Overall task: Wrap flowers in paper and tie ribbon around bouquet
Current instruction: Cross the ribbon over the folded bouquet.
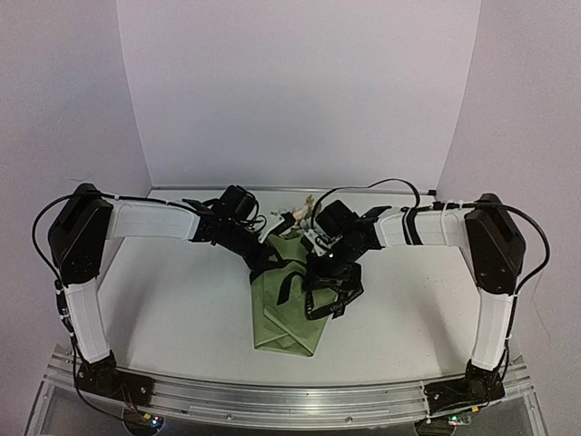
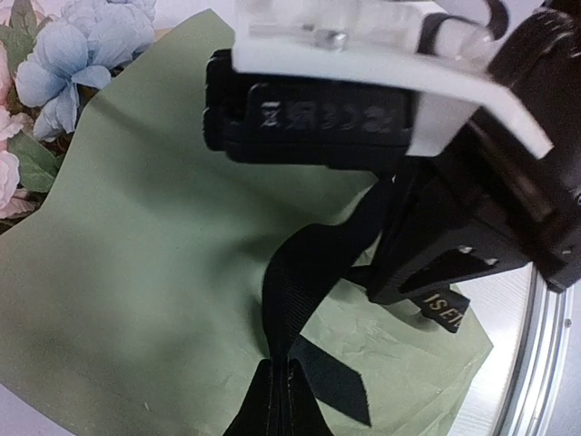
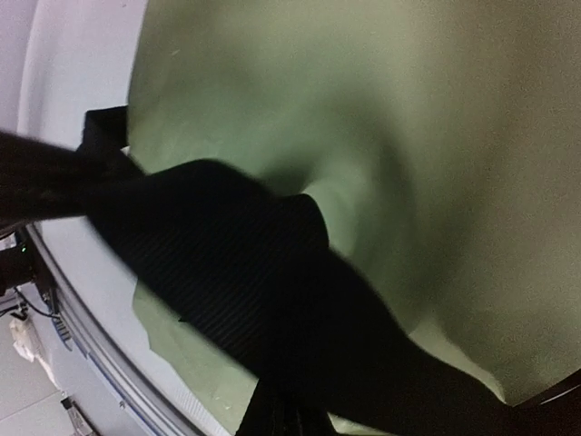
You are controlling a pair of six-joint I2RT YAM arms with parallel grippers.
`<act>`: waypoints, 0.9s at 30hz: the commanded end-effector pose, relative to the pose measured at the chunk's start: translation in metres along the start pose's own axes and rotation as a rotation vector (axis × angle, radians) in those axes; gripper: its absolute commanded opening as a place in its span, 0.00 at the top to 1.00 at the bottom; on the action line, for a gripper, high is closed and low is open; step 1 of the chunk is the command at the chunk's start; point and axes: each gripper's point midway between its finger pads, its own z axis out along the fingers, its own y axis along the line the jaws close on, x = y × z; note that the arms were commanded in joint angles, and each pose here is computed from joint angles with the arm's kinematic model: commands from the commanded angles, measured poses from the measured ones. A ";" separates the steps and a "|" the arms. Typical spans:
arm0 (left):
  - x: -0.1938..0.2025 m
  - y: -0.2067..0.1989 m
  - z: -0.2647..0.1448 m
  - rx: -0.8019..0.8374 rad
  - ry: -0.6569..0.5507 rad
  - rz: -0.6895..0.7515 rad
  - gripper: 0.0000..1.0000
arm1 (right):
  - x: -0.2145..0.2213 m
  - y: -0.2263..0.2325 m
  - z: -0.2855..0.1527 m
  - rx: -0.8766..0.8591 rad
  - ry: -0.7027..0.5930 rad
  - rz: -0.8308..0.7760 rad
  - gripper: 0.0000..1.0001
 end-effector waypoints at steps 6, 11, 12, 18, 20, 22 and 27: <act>-0.027 -0.028 -0.026 0.101 -0.079 0.037 1.00 | -0.045 -0.026 0.005 0.212 -0.200 0.068 1.00; -0.013 -0.033 -0.018 0.152 -0.026 0.014 1.00 | -0.061 -0.028 0.007 0.234 -0.290 0.090 1.00; -0.009 -0.033 -0.016 0.161 -0.014 0.008 1.00 | -0.064 -0.028 0.006 0.241 -0.305 0.090 1.00; 0.010 -0.034 -0.003 0.202 0.054 -0.033 0.95 | -0.078 -0.028 0.002 0.269 -0.386 0.084 1.00; 0.014 -0.032 0.001 0.204 0.074 -0.043 0.95 | -0.081 -0.028 0.001 0.270 -0.410 0.082 1.00; 0.018 -0.029 0.008 0.205 0.096 -0.060 0.94 | -0.084 -0.026 0.000 0.258 -0.434 0.082 1.00; 0.012 -0.019 0.012 0.167 0.076 -0.076 0.81 | -0.086 -0.020 0.003 0.221 -0.441 0.070 1.00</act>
